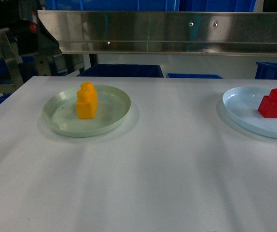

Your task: Sort and place red and yellow blocks in left bins

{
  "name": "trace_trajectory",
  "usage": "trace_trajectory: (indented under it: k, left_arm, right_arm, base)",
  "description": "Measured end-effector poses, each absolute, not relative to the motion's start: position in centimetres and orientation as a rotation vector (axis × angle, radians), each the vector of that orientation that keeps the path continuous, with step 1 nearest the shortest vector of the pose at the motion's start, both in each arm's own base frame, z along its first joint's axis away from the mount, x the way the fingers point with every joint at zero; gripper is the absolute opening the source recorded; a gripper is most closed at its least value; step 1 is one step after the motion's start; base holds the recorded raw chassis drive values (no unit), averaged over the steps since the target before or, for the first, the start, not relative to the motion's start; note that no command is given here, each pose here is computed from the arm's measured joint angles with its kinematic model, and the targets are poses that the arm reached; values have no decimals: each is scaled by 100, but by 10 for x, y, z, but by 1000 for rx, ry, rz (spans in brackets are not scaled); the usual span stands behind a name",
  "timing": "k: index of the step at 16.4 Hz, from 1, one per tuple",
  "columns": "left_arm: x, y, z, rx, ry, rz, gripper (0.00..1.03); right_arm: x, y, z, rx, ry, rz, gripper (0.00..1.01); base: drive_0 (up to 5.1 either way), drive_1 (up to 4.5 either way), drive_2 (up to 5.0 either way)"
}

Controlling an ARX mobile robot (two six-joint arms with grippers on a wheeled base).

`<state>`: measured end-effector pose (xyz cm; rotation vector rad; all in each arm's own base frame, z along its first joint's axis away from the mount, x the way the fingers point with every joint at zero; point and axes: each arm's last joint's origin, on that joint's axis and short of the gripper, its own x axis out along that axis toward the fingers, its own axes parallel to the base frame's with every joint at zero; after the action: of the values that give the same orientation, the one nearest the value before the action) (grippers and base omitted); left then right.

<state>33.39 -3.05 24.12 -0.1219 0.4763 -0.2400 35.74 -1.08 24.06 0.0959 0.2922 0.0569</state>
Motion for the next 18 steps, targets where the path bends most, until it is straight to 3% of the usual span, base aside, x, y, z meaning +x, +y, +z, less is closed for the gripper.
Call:
trace_trajectory:
  k: [3,14,15,16,18]
  left_arm:
    - [344,-30,224,-109,461,-178,98]
    - [341,-30,233,-107,423,-182,98]
    - [341,-31,233,-106,424,-182,98]
    - [341,-31,233,-106,424,-182,98]
    - [341,-31,233,-106,424,-182,98]
  right_arm:
    - [358,-11,225,97,351,49,98]
    - [357,-11,232,91,328,50,98]
    - [369,-12,226,97,380,58,98]
    - [393,-10,204,108,544,127,98]
    - [430,-7,211,75,573,192,98]
  base:
    - [0,0,0]
    - [0,0,0]
    - [0,0,0]
    - [0,0,0]
    - [0,0,0]
